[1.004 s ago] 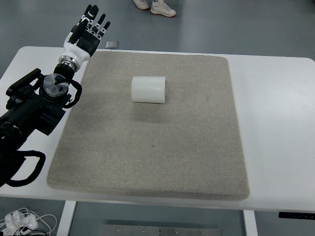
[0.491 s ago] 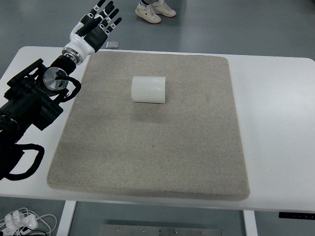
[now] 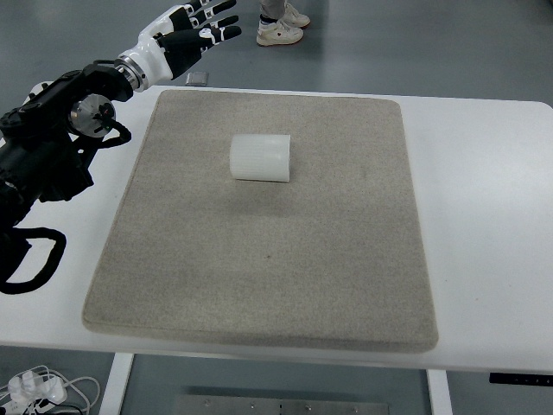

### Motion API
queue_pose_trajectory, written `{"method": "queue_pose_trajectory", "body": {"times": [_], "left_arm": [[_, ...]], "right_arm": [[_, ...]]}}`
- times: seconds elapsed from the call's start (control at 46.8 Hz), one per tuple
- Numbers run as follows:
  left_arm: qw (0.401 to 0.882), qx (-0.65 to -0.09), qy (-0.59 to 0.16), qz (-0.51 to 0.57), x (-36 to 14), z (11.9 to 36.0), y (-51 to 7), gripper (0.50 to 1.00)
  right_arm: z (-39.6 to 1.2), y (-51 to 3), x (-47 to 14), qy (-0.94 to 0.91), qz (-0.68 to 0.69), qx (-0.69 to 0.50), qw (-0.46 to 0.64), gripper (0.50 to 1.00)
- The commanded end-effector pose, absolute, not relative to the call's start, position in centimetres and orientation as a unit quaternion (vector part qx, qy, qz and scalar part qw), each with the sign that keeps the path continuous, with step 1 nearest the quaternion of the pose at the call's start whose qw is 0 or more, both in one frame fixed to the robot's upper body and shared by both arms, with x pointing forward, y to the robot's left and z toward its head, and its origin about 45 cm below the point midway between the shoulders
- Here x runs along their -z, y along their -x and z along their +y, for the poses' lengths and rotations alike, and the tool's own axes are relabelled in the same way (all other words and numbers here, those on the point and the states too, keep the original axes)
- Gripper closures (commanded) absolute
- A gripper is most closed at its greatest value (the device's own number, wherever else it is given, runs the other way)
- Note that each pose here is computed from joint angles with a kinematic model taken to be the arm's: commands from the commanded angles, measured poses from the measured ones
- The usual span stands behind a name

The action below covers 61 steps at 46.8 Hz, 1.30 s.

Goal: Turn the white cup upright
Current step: 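Reach the left hand over the sideways white cup, fingers down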

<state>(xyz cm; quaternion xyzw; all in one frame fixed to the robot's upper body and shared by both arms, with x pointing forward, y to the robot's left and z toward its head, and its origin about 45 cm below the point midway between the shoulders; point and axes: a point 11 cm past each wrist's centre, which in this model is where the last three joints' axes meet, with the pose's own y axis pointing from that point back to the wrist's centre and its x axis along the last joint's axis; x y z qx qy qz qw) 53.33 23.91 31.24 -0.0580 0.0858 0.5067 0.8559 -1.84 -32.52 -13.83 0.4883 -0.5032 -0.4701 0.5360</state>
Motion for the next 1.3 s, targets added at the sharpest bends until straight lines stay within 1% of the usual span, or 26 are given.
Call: {"method": "queue_pose_trajectory", "body": {"times": [0.0,0.085,0.299,0.513,0.705,0.833,1.004,1.153,1.282], "left_arm": [[0.871,-0.489,0.012,0.055,-31.2,22.9,-53.2,0.506],[0.879,-0.475,-0.034,0.018,-31.4,23.2,-53.0,0.506],[0.897,-0.427,-0.107,-0.04,-31.7,23.1,-51.8,0.506],[0.903,-0.363,-0.196,-0.123,-32.5,22.5,-50.4,0.508],[0.885,-0.312,-0.277,-0.209,-32.7,21.5,-49.8,0.512],[0.873,-0.276,-0.311,-0.254,-32.6,20.4,-49.3,0.512],[0.851,-0.231,-0.361,-0.305,-31.9,19.4,-48.7,0.512],[0.835,-0.211,-0.385,-0.332,-31.5,18.8,-48.5,0.512],[0.828,-0.203,-0.402,-0.334,-30.8,18.9,-48.4,0.514]], "right_arm": [[-32.5,1.8,13.8,-0.488,-0.504,0.47,0.536,0.548],[-32.5,1.8,13.8,-0.488,-0.504,0.47,0.536,0.548],[-32.5,1.8,13.8,-0.488,-0.503,0.47,0.536,0.548],[-32.5,1.8,13.8,-0.488,-0.503,0.47,0.536,0.548],[-32.5,1.8,13.8,-0.488,-0.503,0.47,0.536,0.548],[-32.5,1.8,13.8,-0.488,-0.503,0.47,0.536,0.548],[-32.5,1.8,13.8,-0.488,-0.503,0.47,0.536,0.548],[-32.5,1.8,13.8,-0.488,-0.503,0.47,0.536,0.548],[-32.5,1.8,13.8,-0.488,-0.504,0.47,0.536,0.548]]}}
